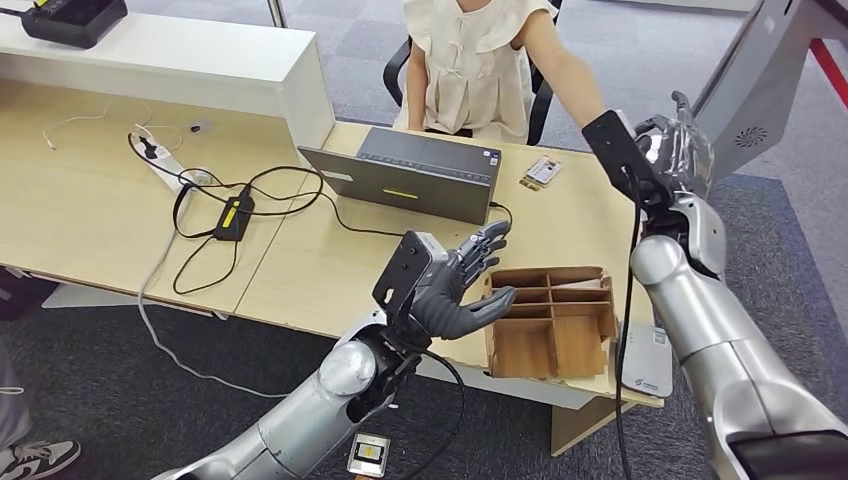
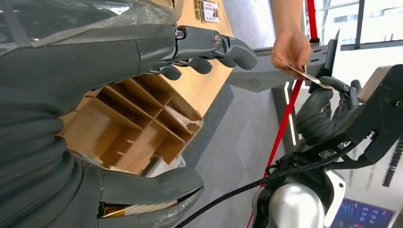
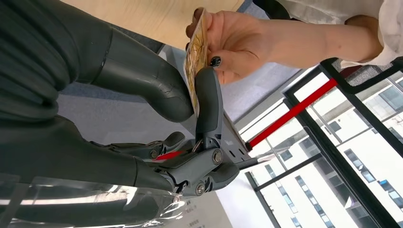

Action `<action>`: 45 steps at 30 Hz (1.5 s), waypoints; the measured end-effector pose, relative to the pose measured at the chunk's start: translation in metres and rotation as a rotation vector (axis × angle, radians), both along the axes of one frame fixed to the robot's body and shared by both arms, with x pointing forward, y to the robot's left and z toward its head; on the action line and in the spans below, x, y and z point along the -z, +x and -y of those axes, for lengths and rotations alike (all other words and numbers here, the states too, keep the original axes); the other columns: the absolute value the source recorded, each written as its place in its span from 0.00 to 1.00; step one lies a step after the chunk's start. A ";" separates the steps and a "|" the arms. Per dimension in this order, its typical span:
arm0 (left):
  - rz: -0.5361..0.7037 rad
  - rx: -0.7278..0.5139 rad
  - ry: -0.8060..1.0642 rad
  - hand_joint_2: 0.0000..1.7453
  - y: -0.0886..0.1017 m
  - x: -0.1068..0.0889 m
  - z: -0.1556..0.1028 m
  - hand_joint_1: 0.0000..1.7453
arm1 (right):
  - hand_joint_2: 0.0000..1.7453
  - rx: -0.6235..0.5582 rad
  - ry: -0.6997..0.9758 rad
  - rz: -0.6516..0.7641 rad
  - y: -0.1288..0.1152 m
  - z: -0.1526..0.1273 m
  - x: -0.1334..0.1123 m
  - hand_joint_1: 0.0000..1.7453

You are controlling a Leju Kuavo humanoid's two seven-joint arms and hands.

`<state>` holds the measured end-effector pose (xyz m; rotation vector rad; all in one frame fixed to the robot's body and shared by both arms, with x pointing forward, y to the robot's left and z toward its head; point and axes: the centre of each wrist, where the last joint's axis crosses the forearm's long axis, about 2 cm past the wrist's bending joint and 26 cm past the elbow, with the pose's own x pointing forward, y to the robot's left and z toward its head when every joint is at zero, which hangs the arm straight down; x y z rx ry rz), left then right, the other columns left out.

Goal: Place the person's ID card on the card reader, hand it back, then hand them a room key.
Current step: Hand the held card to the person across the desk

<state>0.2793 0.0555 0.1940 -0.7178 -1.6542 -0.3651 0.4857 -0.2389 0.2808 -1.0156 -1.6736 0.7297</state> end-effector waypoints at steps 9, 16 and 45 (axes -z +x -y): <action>-0.008 -0.024 0.007 1.00 0.000 0.002 -0.002 0.00 | 1.00 -0.032 -0.005 -0.019 0.000 -0.017 0.002 1.00; -0.008 -0.026 0.013 1.00 0.001 0.003 -0.004 0.00 | 1.00 -0.035 -0.008 -0.032 0.000 -0.021 0.005 0.00; -0.048 -0.220 0.088 1.00 -0.016 0.023 -0.044 0.00 | 1.00 -0.112 0.934 0.256 -0.118 0.012 0.019 0.00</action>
